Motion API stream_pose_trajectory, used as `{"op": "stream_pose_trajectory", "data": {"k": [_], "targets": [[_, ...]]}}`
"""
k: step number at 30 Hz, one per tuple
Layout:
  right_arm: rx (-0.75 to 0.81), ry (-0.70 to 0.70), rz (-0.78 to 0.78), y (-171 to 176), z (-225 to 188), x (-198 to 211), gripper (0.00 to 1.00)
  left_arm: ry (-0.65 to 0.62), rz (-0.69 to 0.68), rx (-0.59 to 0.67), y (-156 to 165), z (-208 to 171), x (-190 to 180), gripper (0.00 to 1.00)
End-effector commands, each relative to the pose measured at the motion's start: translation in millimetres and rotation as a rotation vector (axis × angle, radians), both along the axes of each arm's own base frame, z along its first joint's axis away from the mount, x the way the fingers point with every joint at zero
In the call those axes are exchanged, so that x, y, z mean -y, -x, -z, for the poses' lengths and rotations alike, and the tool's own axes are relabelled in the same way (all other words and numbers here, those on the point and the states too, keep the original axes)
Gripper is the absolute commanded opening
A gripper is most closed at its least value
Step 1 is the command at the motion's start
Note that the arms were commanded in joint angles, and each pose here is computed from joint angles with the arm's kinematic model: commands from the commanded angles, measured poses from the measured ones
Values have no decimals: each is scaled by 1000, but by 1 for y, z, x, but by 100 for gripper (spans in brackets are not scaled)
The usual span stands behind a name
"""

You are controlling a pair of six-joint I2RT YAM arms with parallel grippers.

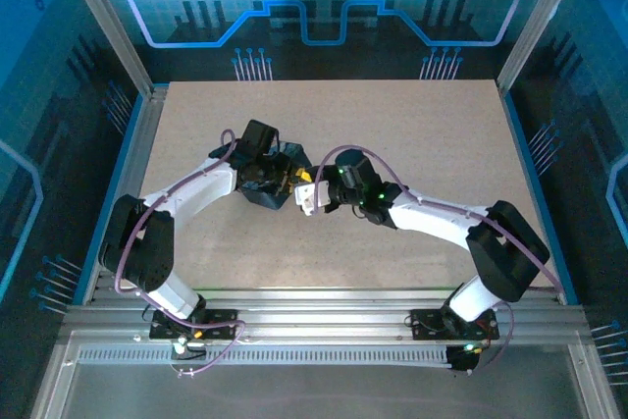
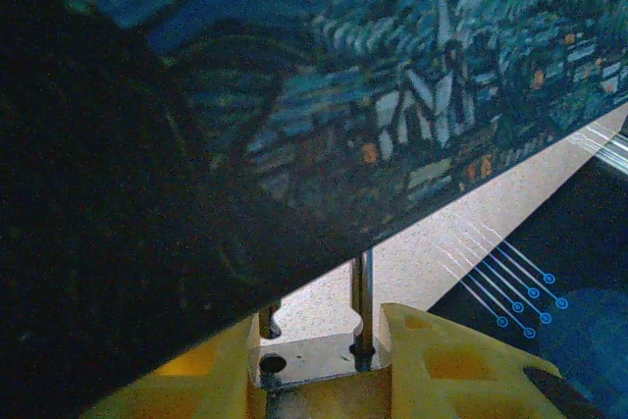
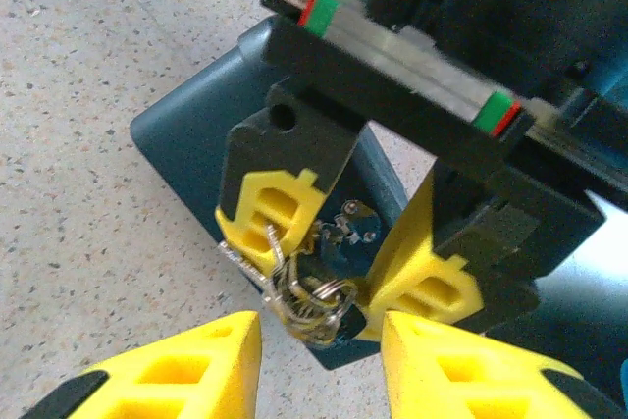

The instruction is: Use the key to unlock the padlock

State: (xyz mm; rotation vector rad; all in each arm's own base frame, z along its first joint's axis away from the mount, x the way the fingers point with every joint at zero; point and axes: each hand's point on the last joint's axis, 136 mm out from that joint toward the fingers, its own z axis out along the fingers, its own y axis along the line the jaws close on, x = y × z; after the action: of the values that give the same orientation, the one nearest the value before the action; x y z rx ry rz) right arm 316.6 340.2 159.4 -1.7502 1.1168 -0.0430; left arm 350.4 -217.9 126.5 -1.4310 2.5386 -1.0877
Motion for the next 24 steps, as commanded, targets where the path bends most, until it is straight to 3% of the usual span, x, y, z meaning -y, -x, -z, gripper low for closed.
{"op": "stream_pose_trajectory", "data": {"k": [1,13,24], "targets": [[15,-12,-50,0,-5,-15,37,38,16,30,-5,-18,5,0],[-13,-2,-66,-4,3,-19,31,46,14,31,-5,-19,6,0],[-63,-8,-3,-12,14,-16,15,55,6,40,-7,-23,7,0]]}}
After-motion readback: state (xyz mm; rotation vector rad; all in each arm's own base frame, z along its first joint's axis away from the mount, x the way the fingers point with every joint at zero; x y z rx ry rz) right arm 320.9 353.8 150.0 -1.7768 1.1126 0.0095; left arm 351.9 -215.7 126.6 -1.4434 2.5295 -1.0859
